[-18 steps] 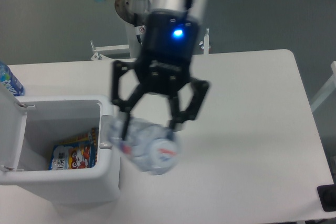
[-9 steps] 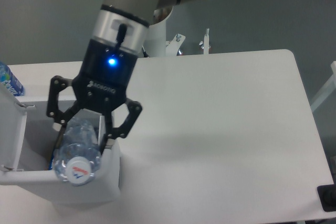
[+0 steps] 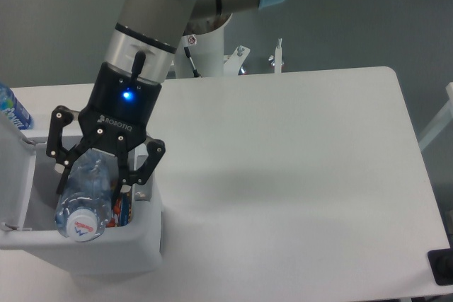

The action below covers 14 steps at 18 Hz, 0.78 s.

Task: Place the trash in the trash can
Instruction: 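Lower the bottle into the trash bin and open the gripper, then raise the open gripper up out of the trash bin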

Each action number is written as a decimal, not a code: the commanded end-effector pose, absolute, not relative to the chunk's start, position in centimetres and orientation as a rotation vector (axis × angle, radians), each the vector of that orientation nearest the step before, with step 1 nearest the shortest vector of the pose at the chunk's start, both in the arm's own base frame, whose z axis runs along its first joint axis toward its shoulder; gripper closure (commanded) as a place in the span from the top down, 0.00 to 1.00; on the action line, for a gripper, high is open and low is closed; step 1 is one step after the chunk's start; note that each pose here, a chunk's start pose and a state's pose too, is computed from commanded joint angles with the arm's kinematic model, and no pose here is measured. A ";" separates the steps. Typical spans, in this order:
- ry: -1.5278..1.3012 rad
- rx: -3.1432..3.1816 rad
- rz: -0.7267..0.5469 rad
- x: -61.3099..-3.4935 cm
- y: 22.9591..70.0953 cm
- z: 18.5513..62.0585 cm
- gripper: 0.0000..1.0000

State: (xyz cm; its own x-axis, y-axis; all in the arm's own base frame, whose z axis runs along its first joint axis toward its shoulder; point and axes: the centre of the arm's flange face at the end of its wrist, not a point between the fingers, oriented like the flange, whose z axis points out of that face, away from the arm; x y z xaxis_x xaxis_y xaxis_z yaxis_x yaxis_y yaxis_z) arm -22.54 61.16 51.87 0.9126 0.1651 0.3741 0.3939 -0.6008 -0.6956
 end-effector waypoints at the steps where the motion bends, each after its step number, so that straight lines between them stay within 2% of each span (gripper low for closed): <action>1: -0.384 -2.224 -0.337 -22.5 61.1 51.6 0.88; 3: -0.361 -2.228 -0.329 -22.3 60.9 51.6 1.00; 10: -0.351 -2.194 -0.290 -22.9 59.8 54.0 1.00; 14: -0.399 -2.123 -0.197 -27.1 57.7 58.1 1.00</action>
